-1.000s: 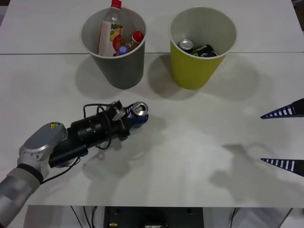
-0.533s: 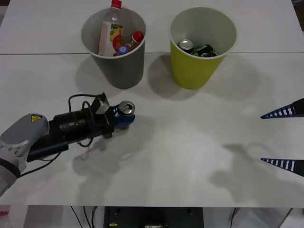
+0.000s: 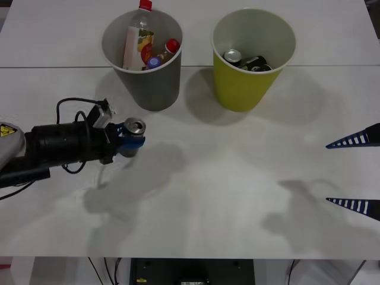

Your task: Put the can into the green bin and the plastic bottle into the gray bin

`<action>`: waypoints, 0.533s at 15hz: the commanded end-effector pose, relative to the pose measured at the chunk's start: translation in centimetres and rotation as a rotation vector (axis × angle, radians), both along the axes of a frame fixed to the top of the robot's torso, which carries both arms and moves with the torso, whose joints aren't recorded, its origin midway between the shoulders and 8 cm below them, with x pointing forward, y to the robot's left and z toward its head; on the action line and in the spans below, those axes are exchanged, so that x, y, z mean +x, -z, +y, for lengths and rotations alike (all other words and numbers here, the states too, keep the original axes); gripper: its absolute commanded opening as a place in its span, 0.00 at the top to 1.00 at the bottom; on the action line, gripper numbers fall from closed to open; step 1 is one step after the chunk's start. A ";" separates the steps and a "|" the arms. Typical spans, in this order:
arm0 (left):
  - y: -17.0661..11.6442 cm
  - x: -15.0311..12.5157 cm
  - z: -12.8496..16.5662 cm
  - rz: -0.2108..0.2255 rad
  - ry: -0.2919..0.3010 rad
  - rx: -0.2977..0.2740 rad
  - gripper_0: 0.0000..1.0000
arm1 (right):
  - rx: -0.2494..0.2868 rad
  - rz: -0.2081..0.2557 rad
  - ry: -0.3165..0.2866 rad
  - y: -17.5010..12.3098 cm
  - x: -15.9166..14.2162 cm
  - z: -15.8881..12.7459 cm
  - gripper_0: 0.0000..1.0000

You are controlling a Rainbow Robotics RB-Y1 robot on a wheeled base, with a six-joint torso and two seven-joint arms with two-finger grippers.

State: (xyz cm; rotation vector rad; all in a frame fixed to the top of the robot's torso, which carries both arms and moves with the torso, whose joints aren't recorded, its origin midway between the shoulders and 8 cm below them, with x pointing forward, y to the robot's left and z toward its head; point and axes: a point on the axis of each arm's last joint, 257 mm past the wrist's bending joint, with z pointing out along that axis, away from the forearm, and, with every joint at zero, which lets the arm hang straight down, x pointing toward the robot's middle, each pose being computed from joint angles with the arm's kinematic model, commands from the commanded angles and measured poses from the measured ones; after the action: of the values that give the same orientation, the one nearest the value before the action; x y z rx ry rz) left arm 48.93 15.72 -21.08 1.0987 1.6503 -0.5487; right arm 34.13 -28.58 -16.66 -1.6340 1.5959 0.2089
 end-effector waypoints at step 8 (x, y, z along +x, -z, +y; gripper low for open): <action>-7.2 -2.1 3.9 0.012 -0.014 0.259 1.00 | 0.000 0.000 0.000 0.0 0.0 0.0 0.00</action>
State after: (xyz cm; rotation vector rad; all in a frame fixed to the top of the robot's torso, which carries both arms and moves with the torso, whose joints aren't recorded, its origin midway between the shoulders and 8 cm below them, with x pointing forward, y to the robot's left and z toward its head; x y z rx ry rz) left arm 47.31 19.65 -14.60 1.2494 1.7635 -0.3560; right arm 34.13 -28.59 -16.66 -1.6339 1.5959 0.2089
